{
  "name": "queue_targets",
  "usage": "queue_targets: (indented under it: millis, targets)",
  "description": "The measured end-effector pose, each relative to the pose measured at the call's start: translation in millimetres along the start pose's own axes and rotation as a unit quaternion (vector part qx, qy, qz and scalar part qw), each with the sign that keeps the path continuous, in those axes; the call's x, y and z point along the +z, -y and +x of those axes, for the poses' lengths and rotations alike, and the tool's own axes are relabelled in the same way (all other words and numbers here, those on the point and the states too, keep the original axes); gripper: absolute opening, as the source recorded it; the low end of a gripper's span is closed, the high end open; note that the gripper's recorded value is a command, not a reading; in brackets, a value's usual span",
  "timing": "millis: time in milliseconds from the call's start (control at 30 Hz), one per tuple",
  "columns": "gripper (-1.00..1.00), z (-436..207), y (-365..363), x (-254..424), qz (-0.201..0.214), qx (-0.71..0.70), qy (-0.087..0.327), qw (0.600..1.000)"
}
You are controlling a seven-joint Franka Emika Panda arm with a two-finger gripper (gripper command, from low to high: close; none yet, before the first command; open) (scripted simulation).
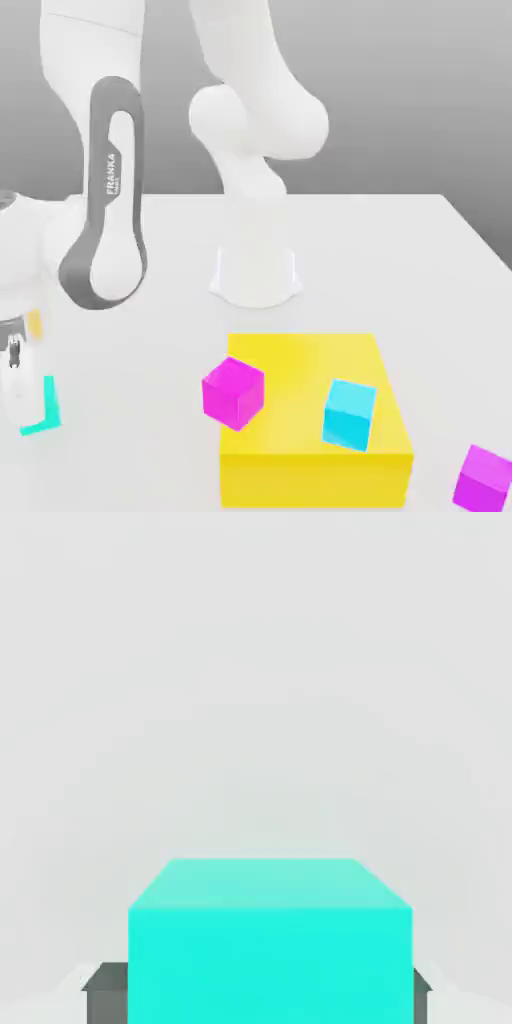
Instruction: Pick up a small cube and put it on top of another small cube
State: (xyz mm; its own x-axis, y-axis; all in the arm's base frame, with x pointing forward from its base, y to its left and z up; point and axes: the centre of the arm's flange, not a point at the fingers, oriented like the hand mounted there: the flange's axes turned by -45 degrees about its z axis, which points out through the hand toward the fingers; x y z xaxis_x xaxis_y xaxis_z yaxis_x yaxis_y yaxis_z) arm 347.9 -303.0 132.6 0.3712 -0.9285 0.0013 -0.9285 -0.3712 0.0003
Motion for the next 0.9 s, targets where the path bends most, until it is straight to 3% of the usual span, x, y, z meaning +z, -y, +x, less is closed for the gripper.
queue_targets:
  millis: [267,433,600,767,800,900]
  targets:
    - [-1.0,-17.4,29.0,-79.8,0.004,-0.027,0.002,1.0]
    - [-1.0,-106.7,123.1,-141.0,0.01,-0.14,0.006,0.99]
    - [-1.0,-198.7,166.6,-196.5,0.005,-0.222,0.004,0.975]
    - [-1.0,-226.5,175.1,-158.3,0.001,-0.246,0.001,0.969]
    - [1.0,-227.4,174.8,-149.5,0.001,-0.247,0.001,0.969]
    - [1.0,-227.4,174.8,-149.5,0.001,-0.247,0.001,0.969]
